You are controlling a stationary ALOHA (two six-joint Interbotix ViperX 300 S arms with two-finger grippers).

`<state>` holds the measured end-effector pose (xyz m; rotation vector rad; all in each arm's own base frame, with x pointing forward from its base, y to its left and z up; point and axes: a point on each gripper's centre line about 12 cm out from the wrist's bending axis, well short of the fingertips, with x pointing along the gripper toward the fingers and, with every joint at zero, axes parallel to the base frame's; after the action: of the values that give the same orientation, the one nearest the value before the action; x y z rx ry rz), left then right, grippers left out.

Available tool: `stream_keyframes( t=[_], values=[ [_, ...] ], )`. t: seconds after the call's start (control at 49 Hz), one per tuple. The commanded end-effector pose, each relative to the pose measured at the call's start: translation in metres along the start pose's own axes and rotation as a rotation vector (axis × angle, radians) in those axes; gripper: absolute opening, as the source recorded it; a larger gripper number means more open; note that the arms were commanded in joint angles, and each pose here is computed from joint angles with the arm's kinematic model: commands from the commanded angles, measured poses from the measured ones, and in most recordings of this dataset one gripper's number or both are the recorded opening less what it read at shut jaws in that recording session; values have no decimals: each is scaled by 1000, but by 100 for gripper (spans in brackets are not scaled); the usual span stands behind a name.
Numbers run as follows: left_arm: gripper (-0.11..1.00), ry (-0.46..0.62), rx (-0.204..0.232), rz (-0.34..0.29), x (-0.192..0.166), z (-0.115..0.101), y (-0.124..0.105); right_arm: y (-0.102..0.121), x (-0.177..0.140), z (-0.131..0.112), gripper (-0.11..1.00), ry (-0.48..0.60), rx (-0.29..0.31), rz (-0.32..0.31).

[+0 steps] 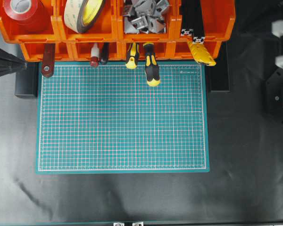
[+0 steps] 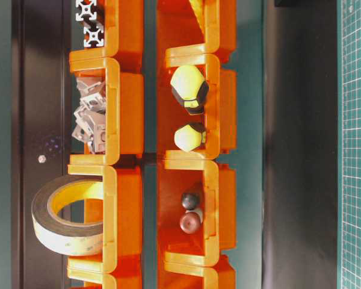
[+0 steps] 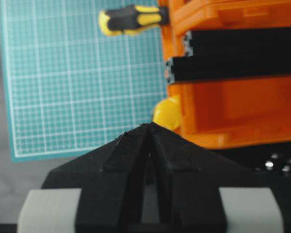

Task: Pick corner brachets from container rack with right arm.
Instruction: 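Move the right gripper up over the bin of grey corner brackets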

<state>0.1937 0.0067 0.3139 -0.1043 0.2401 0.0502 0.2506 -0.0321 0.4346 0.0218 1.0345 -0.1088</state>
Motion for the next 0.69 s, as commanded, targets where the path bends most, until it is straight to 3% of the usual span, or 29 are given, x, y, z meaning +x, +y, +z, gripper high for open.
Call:
stream_keyframes(
  t=[0.0, 0.225, 0.409, 0.49, 0.674],
  values=[
    [0, -32, 0, -2, -2, 13, -1, -9, -8, 25, 0, -2, -5, -18],
    [0, -32, 0, -2, -2, 13, -1, -25, 20, 61, 0, 60, -84, -32],
    [0, -34, 0, -2, -3, 13, -1, -34, 44, 77, 4, 105, -85, -35],
    [0, -37, 0, -4, -3, 14, -2, -36, 53, 81, 20, 117, -81, -36],
    [0, -35, 2, -1, -3, 14, -1, -39, 71, 88, 73, 137, -77, -34]
  ],
)
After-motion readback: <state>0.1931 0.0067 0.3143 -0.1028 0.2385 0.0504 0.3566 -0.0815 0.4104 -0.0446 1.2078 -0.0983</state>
